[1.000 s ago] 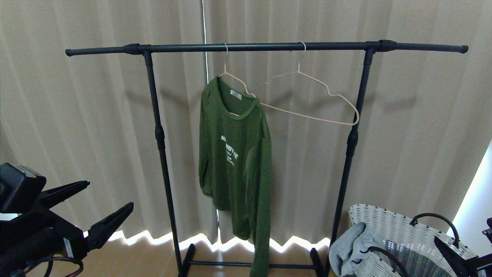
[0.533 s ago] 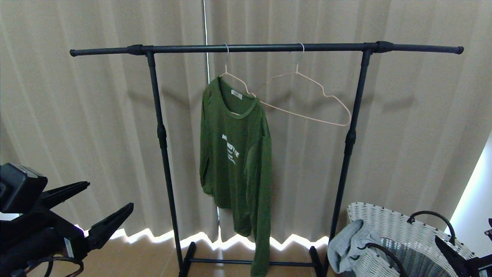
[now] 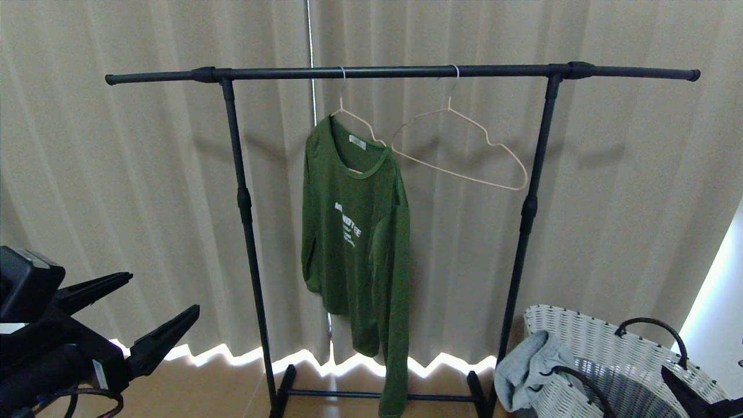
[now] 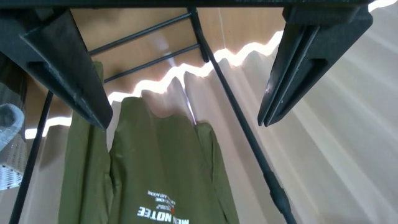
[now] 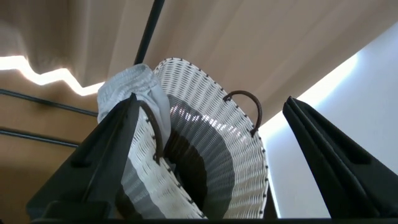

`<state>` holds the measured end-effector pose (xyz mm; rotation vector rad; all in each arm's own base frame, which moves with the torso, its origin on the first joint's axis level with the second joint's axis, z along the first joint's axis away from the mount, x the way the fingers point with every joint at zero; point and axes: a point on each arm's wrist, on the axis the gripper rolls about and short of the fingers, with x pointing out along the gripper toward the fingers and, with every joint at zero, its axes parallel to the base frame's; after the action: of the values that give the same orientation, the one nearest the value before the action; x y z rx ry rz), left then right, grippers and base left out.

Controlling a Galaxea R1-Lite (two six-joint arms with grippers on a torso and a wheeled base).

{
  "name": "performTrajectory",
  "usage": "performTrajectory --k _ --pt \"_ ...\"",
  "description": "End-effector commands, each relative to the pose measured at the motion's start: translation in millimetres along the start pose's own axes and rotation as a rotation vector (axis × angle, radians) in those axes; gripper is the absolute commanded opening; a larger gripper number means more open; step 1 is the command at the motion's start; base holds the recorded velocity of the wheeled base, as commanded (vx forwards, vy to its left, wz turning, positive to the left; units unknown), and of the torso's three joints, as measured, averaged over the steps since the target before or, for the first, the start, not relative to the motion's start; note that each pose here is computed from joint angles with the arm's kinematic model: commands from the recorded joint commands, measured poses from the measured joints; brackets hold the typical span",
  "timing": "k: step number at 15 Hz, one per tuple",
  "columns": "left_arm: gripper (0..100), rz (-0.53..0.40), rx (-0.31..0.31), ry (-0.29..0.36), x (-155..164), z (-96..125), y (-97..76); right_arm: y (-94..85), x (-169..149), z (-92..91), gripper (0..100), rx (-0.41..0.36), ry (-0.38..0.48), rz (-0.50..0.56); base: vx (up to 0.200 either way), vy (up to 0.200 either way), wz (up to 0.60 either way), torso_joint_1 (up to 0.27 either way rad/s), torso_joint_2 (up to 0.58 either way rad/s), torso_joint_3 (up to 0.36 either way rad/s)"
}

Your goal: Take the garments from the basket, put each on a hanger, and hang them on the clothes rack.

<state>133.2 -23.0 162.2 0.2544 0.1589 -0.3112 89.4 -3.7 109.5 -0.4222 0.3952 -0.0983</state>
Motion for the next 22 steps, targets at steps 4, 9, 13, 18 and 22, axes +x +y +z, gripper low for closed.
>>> performTrajectory --k 4,9,13,18,22 --pt "100 0.000 0.000 -0.001 -0.1 0.2 0.0 0.2 -5.7 1.0 100 -0.002 -0.037 0.003 0.000 0.000 0.00 0.000 0.00 0.000" --pt "100 0.000 0.000 0.000 0.2 0.0 0.0 1.1 -6.3 -0.7 100 -0.005 -0.025 0.013 0.000 0.000 0.00 -0.088 0.24 0.123" --pt "100 -0.001 -0.001 0.003 0.8 0.0 0.1 2.6 -6.4 -1.4 100 -0.013 -0.019 0.027 0.000 0.000 0.00 -0.017 0.05 0.030" --pt "100 -0.015 -0.001 -0.002 2.9 2.2 -1.0 -5.4 -2.8 13.6 100 -0.021 -0.027 -0.008 0.040 0.000 0.00 0.001 0.00 0.000" --pt "100 -0.037 0.002 -0.005 2.4 2.0 -4.4 -4.0 19.5 21.1 100 -0.065 0.106 0.049 0.200 0.000 0.00 0.000 0.00 0.006"
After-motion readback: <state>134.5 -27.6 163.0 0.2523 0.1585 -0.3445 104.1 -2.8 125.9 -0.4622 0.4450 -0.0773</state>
